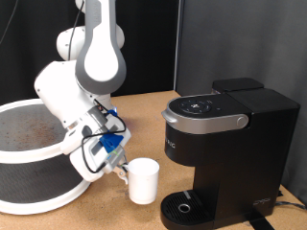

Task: Make a cup of coffee with the keurig machine

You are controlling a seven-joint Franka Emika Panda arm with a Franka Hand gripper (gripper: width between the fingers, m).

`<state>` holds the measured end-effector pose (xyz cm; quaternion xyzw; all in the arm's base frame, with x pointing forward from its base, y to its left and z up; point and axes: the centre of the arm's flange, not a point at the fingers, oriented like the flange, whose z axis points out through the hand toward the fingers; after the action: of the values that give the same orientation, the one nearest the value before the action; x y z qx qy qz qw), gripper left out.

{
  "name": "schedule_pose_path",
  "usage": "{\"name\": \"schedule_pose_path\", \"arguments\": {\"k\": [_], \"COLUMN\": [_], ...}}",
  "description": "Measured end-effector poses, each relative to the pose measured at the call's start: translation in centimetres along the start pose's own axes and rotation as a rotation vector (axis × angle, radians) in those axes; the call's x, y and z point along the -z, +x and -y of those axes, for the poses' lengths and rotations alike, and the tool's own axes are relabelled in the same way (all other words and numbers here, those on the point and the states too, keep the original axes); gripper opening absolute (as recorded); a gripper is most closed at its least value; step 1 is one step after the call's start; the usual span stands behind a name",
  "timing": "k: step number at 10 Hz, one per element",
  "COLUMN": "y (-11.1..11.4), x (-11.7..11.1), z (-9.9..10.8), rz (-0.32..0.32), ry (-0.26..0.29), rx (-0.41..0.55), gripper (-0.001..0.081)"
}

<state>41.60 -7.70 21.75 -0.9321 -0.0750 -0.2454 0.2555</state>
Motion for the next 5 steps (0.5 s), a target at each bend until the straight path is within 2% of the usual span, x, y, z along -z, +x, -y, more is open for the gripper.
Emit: {"name": "schedule_pose_path", "arguments": {"k": [5], "y": [0.7], "x": [-3.9], "z": [2.2], "rz": [0.004], "ry": [0.017], "rx": [0.02], "gripper": [0.0071]}}
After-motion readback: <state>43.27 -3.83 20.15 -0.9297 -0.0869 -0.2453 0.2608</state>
